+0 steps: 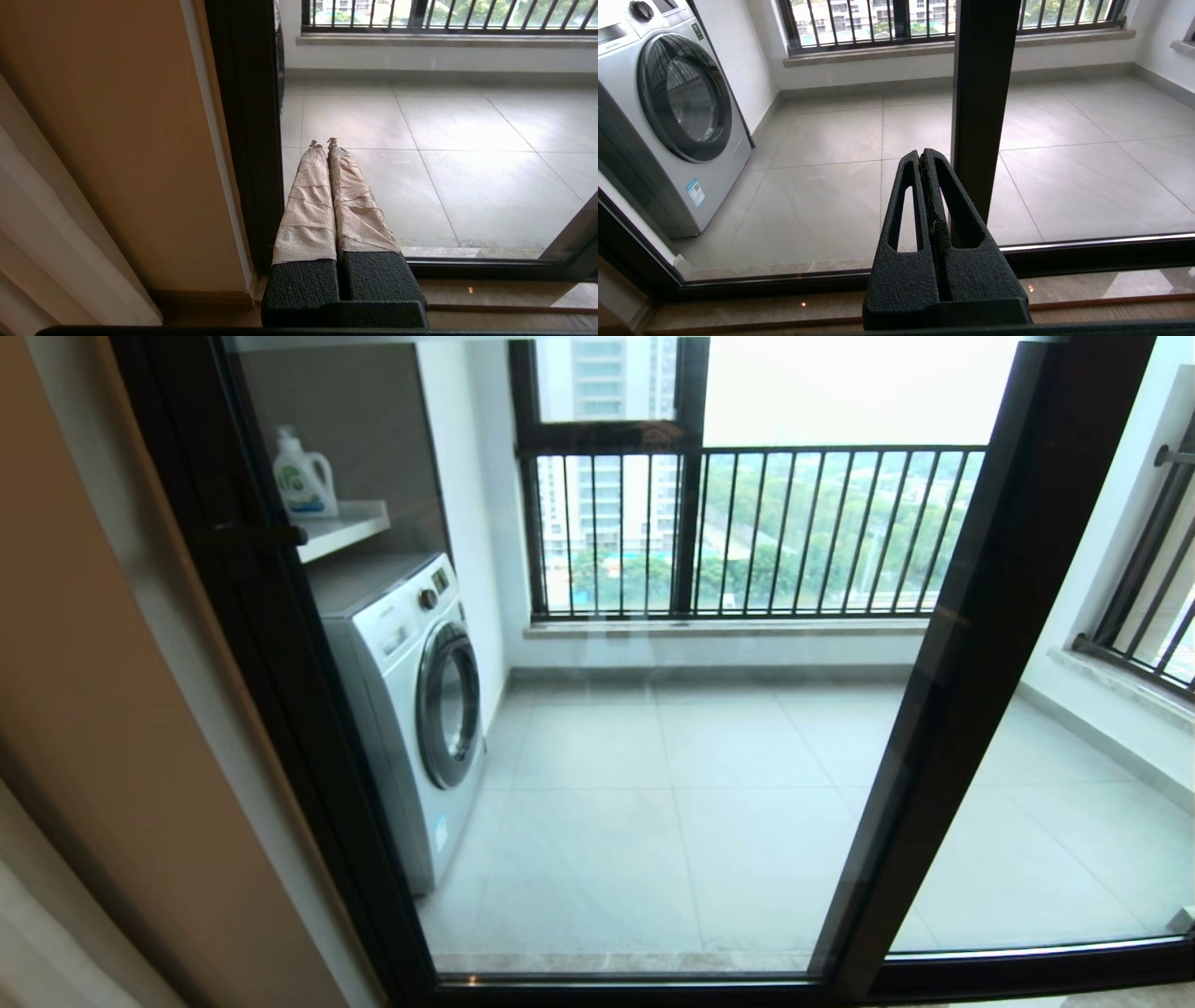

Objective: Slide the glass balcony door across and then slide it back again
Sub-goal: Open the slid door

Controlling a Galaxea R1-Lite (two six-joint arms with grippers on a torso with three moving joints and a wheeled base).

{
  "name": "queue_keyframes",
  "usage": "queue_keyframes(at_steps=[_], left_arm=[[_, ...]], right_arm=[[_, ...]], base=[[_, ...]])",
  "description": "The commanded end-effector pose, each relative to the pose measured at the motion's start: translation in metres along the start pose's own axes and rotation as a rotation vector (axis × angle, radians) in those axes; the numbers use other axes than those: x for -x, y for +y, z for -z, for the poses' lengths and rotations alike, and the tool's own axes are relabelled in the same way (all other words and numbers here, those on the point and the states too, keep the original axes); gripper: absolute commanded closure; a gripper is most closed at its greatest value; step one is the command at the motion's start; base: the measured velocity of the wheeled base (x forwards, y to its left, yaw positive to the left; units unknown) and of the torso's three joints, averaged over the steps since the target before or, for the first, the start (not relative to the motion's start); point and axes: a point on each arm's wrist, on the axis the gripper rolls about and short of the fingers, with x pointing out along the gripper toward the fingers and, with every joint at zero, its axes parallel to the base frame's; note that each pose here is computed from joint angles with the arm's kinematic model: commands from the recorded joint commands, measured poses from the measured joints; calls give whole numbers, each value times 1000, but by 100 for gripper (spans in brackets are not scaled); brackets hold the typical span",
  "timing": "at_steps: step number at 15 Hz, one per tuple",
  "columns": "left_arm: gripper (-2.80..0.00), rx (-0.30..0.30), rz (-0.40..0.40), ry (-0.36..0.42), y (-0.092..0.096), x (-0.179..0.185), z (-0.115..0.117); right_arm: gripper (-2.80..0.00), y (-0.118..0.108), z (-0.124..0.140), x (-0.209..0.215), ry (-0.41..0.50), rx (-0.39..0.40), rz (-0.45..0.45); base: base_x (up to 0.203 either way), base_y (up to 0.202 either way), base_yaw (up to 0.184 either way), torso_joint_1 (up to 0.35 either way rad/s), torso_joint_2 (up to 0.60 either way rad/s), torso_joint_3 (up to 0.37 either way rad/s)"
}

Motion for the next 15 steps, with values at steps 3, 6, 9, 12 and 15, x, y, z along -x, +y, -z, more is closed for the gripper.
queue_keyframes(at_steps=[3, 6, 9, 12, 15], left_arm=[[0, 0, 0, -1, 0, 0, 0], [0, 0, -1, 0, 0, 0, 0], [0, 0, 0, 0, 0, 0, 0], [0, 1, -1, 0, 0, 0, 0], [0, 0, -1, 0, 0, 0, 0]], right_arm=[[0, 0, 3, -1, 13, -1, 0], [0, 0, 3, -1, 13, -1, 0], [0, 0, 3, -1, 13, -1, 0], [0, 0, 3, -1, 11, -1, 0], [0, 0, 3, -1, 12, -1, 0]], base=[[0, 0, 0, 0, 0, 0], [0, 0, 0, 0, 0, 0], [0, 0, 0, 0, 0, 0], [0, 0, 0, 0, 0, 0], [0, 0, 0, 0, 0, 0]])
